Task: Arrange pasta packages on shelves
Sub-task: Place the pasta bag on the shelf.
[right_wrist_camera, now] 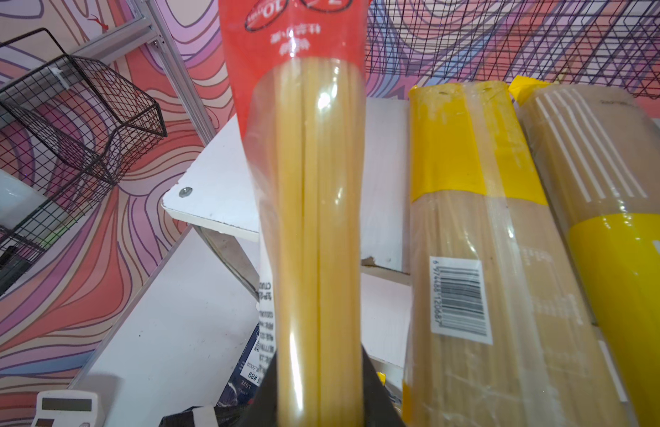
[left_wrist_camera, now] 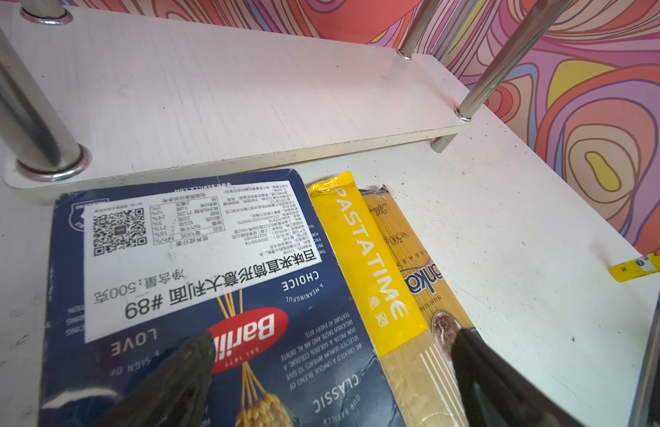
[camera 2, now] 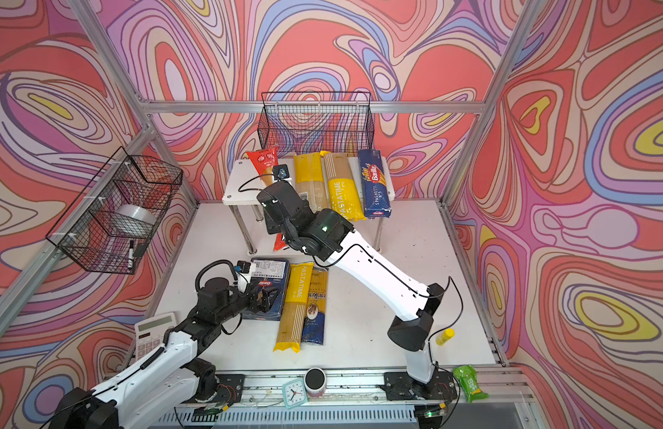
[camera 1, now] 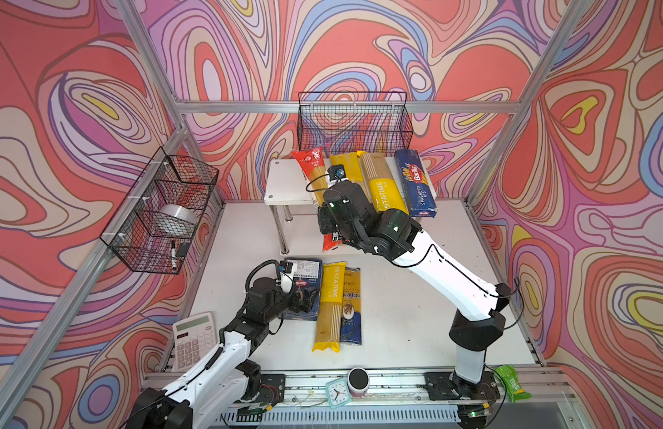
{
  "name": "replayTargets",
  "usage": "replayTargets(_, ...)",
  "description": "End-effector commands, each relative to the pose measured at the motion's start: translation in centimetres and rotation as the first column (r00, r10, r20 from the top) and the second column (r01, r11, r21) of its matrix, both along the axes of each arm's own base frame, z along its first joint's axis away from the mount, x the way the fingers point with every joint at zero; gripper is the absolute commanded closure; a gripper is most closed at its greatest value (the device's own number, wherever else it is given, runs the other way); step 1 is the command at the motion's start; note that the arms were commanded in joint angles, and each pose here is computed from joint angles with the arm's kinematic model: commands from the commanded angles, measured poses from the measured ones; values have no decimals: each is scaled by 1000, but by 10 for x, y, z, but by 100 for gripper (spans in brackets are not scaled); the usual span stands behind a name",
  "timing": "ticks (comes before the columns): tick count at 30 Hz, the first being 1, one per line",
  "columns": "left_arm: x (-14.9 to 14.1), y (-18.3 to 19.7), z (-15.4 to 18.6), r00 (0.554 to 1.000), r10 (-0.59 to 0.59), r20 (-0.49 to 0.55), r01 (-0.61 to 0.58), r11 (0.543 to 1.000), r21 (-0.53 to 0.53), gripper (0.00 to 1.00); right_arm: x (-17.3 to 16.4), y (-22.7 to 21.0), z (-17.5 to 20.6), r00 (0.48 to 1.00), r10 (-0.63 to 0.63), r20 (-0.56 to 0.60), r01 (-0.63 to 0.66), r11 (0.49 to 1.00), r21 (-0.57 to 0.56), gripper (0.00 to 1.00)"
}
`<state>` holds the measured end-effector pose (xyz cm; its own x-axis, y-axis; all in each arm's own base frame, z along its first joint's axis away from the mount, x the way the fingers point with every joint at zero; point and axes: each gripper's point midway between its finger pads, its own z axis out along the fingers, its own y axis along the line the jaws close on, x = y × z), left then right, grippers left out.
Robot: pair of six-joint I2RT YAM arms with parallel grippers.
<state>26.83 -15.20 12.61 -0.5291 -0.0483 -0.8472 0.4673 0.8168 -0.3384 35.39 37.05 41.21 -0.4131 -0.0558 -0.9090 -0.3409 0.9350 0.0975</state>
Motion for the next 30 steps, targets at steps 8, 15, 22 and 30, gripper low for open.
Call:
replayTargets(8,-2,-3,2,1000,-20,1,20,1000,4,0,31,5,54,986,-65,154,39,986,163,100)
replayTargets(15,-1,-3,1,1000,-19,-1,19,1000,4,0,41,4,49,984,-91,155,65,983,169,100)
replayTargets(22,-1,-4,1,1000,-23,-4,23,1000,1,0,50,-3,57,977,-120,176,86,978,191,99)
replayTargets(30,-1,-4,0,1000,-23,-7,23,1000,3,0,61,-3,60,973,-131,191,89,972,217,99)
